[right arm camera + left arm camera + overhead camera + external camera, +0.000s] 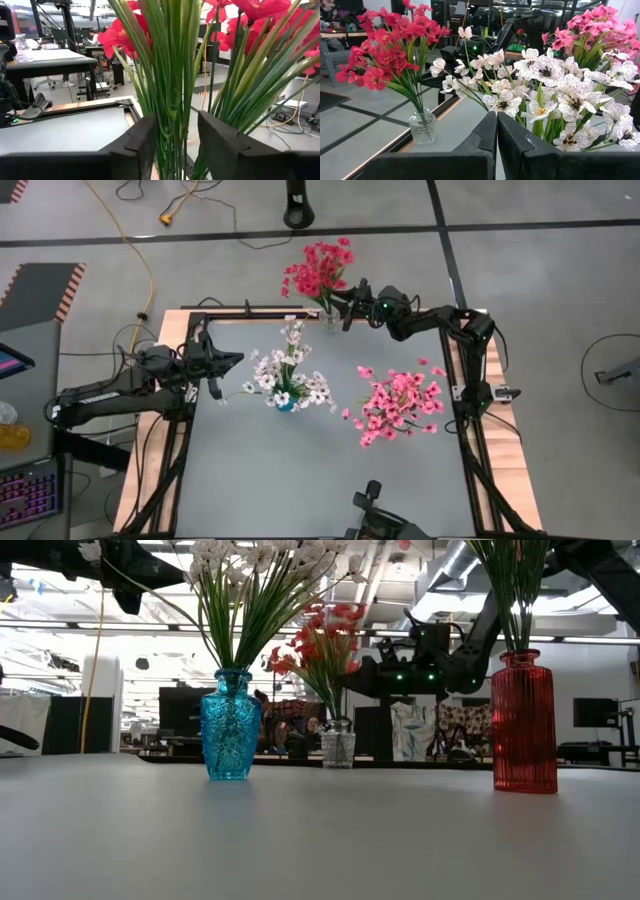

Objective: Sort flowers into vase by color
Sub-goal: Put the red flower into the transparent vase, then return to Home Position

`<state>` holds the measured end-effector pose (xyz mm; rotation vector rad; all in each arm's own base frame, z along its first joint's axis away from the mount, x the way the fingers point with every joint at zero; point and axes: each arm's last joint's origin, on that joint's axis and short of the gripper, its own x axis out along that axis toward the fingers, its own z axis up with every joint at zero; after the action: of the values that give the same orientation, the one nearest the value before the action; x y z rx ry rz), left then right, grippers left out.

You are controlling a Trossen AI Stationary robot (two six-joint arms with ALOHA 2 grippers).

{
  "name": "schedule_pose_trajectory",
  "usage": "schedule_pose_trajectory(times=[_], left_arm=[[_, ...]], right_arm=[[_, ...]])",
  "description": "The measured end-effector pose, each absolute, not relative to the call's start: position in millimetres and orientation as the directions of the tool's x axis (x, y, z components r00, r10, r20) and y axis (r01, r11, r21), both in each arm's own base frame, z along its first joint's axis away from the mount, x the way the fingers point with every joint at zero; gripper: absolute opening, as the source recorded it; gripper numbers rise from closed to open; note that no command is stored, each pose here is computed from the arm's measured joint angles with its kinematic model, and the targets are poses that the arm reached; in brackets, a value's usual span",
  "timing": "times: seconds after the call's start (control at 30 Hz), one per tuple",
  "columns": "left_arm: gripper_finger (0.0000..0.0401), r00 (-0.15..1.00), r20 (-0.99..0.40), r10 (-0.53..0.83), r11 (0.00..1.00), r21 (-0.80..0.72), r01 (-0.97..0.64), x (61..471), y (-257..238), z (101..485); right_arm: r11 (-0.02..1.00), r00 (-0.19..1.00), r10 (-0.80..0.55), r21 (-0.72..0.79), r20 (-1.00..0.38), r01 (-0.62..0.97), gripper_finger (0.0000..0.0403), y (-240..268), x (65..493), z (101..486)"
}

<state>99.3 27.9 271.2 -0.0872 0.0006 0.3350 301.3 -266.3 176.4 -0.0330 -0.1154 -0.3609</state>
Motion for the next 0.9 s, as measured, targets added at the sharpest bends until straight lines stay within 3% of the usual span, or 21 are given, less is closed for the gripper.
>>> schedule_pose_trajectory(times=[0.13, 0.3, 0.57, 0.9], left_arm=[[0.0000, 0.944, -0.015, 0.328, 0.941, -0.085, -0.328, 99.3, 27.9, 271.2], [0.0000, 0.944, -0.015, 0.329, 0.941, -0.082, -0.329, 99.3, 27.9, 271.2], [0.0000, 0.944, -0.001, 0.330, 0.943, -0.054, -0.330, 96.9, 27.3, 272.3], [0.0000, 0.940, 0.089, 0.329, 0.944, -0.044, -0.326, 74.6, 21.6, 277.4]], right_arm=[[0.932, 0.928, -0.362, 0.041, 0.090, 0.359, 0.0190, -268.5, 296.4, 184.3], [0.916, 0.920, -0.388, 0.093, -0.049, 0.391, 0.0207, -269.4, 282.5, 201.8], [0.913, 0.893, -0.379, 0.059, -0.243, 0.403, 0.0210, -250.8, 256.4, 238.6], [0.910, 0.878, -0.385, 0.041, -0.284, 0.413, 0.0197, -210.6, 210.7, 301.4]])
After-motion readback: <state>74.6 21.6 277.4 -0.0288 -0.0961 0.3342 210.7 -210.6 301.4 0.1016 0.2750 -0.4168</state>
